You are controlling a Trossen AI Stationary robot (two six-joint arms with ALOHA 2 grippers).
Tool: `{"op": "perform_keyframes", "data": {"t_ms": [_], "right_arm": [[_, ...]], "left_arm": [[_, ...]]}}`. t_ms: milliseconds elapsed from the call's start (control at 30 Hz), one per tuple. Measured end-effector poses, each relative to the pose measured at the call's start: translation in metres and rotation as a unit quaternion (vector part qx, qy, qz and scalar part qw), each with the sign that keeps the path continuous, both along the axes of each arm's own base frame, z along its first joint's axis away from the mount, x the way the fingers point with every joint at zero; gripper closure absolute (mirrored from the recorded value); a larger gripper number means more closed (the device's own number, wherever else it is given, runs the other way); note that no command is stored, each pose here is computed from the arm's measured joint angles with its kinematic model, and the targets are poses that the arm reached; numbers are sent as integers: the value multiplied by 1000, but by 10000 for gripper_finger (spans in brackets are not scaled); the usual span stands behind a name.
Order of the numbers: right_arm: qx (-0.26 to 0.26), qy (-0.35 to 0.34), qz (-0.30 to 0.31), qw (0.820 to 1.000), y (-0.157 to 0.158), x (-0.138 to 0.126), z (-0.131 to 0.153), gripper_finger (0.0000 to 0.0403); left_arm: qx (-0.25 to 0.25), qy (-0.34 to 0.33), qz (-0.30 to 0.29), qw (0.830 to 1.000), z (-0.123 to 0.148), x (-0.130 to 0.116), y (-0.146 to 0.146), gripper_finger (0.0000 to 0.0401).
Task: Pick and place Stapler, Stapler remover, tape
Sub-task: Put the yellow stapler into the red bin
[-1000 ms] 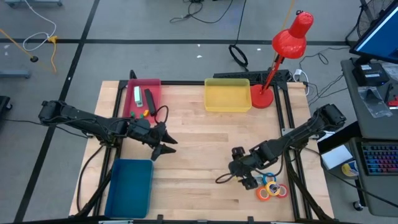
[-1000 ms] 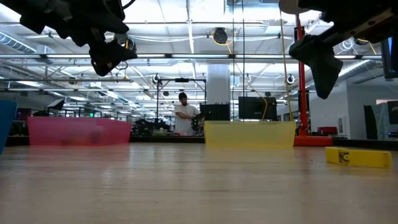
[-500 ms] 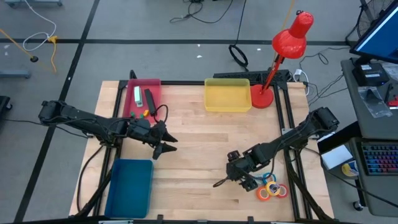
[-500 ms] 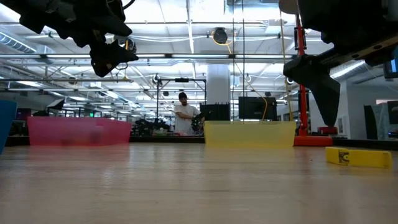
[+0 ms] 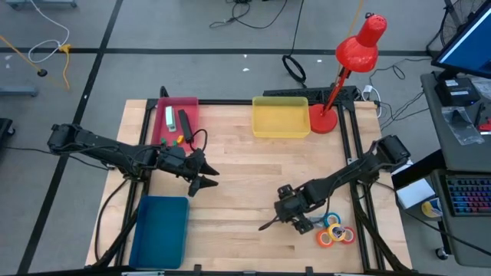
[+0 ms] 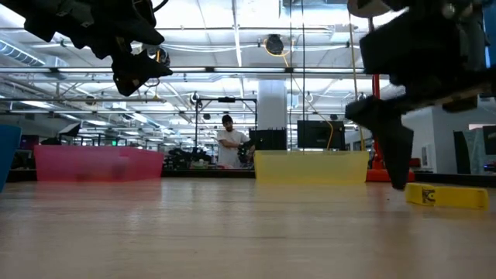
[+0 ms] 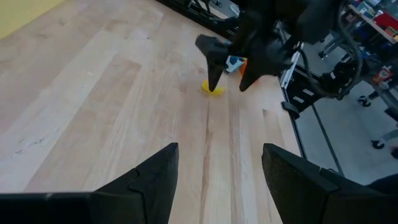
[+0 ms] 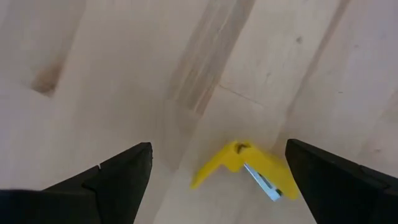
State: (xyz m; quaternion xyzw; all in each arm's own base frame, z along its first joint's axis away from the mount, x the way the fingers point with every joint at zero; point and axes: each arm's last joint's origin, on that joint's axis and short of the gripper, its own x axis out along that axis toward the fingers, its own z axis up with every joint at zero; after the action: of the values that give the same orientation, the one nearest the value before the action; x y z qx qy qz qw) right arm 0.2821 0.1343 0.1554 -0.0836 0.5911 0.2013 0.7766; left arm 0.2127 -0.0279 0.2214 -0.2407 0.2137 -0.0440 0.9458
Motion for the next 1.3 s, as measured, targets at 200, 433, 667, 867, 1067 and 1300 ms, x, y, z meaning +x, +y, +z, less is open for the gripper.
{"op": "perform_keyframes", "data": {"t_ms": [200,433,667,867,1067,1300], "right_arm": [[-26,21,-4,999,2,2,-17,41],[-25,26,-43,998,2,3,-18,41],[-24,29,-55,998,2,2,-18,41],[-37,45,-57,997,0,-1,-20,41],[-57,61,-60,995,-3,-5,-21,41],[-62,77,-79,992,-5,-10,-26,60]], "left_arm": [[0,0,0,1000,0,0,0,171],[-2,1,0,1000,0,0,0,171],[-1,2,-1,1000,0,0,0,171],[1,3,-2,1000,-1,0,0,171],[6,3,-4,1000,-1,0,0,171],[7,3,-5,1000,-1,0,0,171]]}}
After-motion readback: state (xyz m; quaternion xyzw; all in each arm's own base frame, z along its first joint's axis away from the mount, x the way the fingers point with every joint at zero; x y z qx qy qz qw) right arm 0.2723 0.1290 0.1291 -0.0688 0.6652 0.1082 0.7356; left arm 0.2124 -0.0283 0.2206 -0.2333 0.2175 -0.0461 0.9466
